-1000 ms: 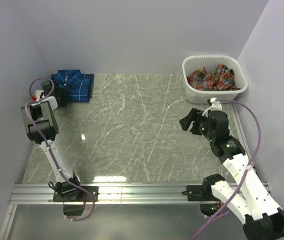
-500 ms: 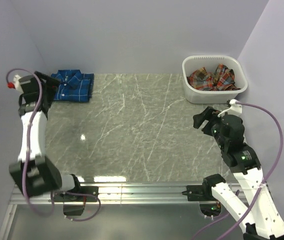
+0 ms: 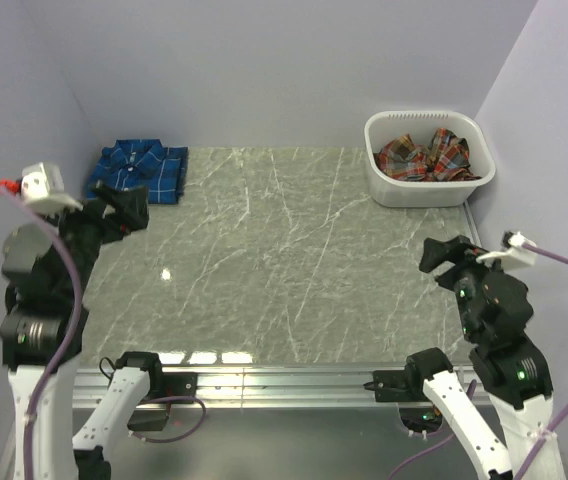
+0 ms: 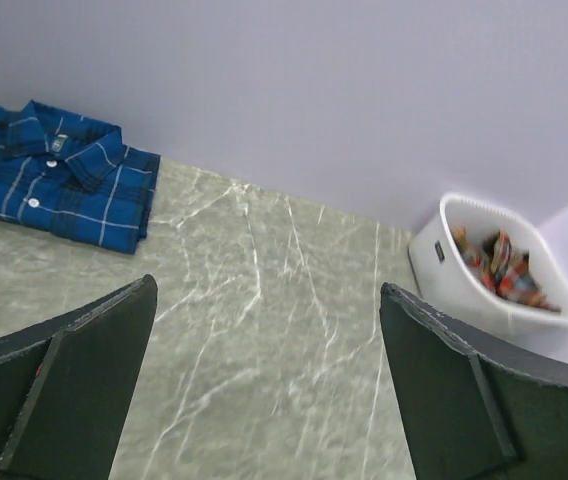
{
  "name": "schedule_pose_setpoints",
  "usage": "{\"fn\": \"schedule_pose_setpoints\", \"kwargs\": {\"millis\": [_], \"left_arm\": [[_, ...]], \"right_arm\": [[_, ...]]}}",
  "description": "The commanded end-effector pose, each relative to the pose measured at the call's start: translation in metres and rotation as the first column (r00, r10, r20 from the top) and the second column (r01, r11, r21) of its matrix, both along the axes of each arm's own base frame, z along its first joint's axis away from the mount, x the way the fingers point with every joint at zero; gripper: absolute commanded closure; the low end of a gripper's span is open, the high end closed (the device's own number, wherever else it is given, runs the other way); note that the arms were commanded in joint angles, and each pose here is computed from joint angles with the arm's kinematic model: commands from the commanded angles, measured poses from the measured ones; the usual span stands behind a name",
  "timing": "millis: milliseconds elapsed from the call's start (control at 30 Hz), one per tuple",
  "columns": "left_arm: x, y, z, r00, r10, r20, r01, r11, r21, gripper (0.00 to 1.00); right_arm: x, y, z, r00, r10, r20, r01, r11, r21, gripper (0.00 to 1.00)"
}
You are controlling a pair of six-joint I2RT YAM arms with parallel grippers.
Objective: Fold and stack the long sleeve shirts
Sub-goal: Neatly place the folded shirt to the corner
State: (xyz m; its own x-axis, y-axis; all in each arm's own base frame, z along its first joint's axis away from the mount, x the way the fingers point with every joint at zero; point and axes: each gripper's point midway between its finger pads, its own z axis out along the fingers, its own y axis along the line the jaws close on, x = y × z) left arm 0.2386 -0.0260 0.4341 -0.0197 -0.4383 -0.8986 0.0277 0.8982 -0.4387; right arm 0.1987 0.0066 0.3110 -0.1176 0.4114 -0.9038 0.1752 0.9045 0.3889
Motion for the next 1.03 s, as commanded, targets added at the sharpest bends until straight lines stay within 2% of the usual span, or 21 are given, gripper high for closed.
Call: {"fn": "schedule_pose_setpoints", "kwargs": {"millis": [0,33,133,167,267,433,667,1000], "left_arm": [[-0.033,0.010,-0.015,0.999,0.033,-0.027,-0.029,0.993,0.118,0.01],[-0.050,0.012,-0.013,0.999,0.040,0.004,-0.041,0.993,0.115,0.02],[-0.064,0.031,-0.036,0.990,0.144,-0.002,-0.143,0.984,0.103,0.02],[-0.060,0.034,-0.053,0.986,0.165,-0.032,-0.161,0.981,0.103,0.02],[-0.063,0.040,-0.070,0.979,0.201,-0.039,-0.197,0.978,0.072,0.03],[-0.069,0.063,-0.088,0.938,0.341,-0.064,-0.341,0.940,0.017,0.01],[-0.059,0.055,-0.109,0.946,0.319,-0.060,-0.321,0.947,-0.027,0.01],[-0.050,0.054,-0.114,0.946,0.321,-0.047,-0.323,0.946,-0.035,0.01]], "right_arm": [[-0.017,-0.021,0.012,0.995,-0.074,0.066,0.076,0.997,-0.031,0.17],[-0.018,-0.022,0.008,0.995,-0.076,0.064,0.078,0.996,-0.038,0.18],[-0.027,-0.029,0.002,0.990,-0.103,0.091,0.107,0.993,-0.038,0.18],[-0.032,-0.032,0.003,0.987,-0.107,0.117,0.111,0.993,-0.032,0.18],[-0.037,-0.036,-0.002,0.980,-0.124,0.156,0.129,0.991,-0.023,0.18],[-0.041,-0.039,-0.009,0.975,-0.136,0.177,0.141,0.990,-0.018,0.18],[-0.043,-0.040,-0.014,0.971,-0.137,0.194,0.142,0.990,-0.011,0.18],[-0.041,-0.038,-0.015,0.973,-0.130,0.189,0.135,0.991,-0.014,0.18]]}}
